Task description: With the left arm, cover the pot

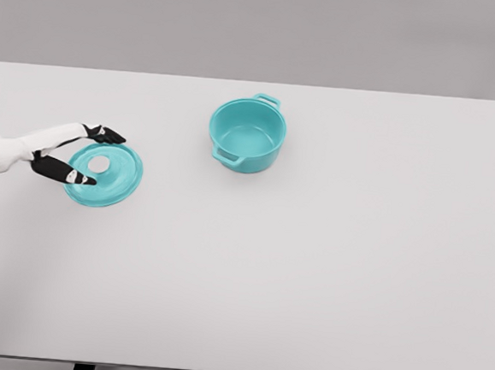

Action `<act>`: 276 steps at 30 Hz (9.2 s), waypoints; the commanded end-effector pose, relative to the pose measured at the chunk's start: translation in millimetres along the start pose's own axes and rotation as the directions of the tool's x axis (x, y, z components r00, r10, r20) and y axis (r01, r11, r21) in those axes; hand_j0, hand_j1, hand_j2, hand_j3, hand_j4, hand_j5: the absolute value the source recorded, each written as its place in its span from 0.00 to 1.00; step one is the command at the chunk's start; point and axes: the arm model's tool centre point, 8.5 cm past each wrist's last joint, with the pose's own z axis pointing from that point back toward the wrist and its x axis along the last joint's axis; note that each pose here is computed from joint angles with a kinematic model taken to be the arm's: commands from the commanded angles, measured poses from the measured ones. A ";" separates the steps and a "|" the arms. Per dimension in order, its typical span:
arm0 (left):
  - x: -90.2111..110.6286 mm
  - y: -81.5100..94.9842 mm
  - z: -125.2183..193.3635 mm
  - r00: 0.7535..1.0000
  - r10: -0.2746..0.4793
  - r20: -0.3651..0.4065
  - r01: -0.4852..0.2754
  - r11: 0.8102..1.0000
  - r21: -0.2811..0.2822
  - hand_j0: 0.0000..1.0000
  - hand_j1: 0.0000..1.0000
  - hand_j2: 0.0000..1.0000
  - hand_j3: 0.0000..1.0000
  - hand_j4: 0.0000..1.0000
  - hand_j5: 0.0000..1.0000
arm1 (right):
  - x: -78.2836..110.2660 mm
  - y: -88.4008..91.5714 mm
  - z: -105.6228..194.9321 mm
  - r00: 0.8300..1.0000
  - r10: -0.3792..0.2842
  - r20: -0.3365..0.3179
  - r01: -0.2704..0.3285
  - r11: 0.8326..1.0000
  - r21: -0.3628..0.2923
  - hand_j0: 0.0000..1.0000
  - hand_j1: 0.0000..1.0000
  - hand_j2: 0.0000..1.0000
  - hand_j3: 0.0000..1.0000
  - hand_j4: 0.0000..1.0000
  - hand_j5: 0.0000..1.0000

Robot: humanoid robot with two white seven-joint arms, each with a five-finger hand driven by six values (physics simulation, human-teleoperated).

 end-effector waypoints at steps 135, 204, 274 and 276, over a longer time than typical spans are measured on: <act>-19.0 -21.8 -11.4 0.998 0.054 -0.035 -0.055 0.998 -0.034 0.49 0.49 0.49 0.49 0.49 0.49 | 0.0 0.0 0.0 1.000 0.001 0.000 -0.001 1.000 0.000 1.00 1.00 1.00 1.00 1.00 1.00; 102.8 44.8 -81.7 0.964 -0.127 0.234 0.126 0.992 0.022 0.48 0.48 0.48 0.48 0.48 0.48 | 0.0 0.0 0.0 1.000 0.001 0.000 -0.001 1.000 0.000 1.00 1.00 1.00 1.00 1.00 1.00; 135.7 35.5 -198.2 0.975 -0.087 0.202 0.084 0.996 0.027 0.49 0.49 0.49 0.49 0.49 0.49 | 0.0 0.0 0.0 1.000 0.001 0.000 -0.001 1.000 0.000 1.00 1.00 1.00 1.00 1.00 1.00; 135.0 34.1 -199.8 0.976 -0.085 0.198 0.081 0.996 0.025 0.49 0.49 0.49 0.49 0.49 0.49 | 0.0 0.0 0.0 1.000 0.001 0.000 -0.001 1.000 0.000 1.00 1.00 1.00 1.00 1.00 1.00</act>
